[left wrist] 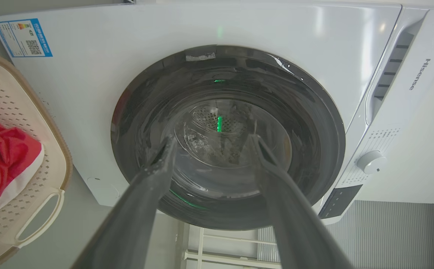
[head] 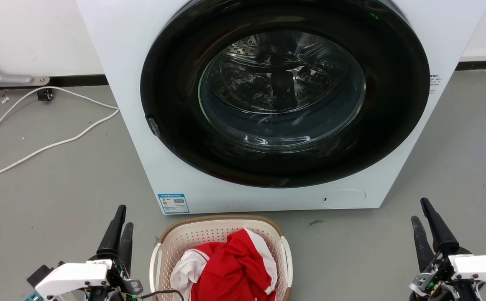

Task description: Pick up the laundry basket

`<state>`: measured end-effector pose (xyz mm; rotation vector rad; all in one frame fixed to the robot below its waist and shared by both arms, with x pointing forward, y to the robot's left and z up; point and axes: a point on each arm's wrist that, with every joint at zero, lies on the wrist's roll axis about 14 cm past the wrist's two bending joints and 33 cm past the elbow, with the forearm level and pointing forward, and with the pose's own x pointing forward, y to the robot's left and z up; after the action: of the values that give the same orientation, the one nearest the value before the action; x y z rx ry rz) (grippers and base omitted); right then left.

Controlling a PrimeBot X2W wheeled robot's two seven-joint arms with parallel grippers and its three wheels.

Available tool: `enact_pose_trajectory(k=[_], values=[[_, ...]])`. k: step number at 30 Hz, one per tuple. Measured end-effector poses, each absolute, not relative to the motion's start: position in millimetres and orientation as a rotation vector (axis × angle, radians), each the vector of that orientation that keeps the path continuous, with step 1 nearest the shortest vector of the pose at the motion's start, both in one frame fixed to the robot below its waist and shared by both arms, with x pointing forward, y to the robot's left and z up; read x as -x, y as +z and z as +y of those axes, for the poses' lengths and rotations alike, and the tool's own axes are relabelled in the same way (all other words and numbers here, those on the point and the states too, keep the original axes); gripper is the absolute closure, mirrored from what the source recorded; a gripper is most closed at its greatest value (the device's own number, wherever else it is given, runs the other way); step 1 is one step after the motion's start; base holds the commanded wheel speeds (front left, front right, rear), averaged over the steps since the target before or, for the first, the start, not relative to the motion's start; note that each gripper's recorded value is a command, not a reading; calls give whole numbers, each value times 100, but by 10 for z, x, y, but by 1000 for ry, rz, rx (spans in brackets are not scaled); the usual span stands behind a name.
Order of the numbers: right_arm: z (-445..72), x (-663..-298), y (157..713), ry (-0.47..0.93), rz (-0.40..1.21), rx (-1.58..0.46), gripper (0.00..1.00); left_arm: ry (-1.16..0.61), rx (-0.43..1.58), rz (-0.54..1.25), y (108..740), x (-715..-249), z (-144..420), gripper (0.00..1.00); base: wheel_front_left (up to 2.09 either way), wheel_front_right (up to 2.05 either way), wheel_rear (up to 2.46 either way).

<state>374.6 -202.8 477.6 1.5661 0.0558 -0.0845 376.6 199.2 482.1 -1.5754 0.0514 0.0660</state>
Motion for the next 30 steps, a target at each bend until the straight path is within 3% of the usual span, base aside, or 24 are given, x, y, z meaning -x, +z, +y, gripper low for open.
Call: enact_pose_trajectory(k=[10,30], values=[[-2086,-3771,4918,-77,7,-1389,0,64,1423,7,4937,-3790,2041,0,0,0,0],[-1859,-3729,5136,20,-17,-844,0,42,1010,-27,5106,-3777,1984,0,0,0,0]])
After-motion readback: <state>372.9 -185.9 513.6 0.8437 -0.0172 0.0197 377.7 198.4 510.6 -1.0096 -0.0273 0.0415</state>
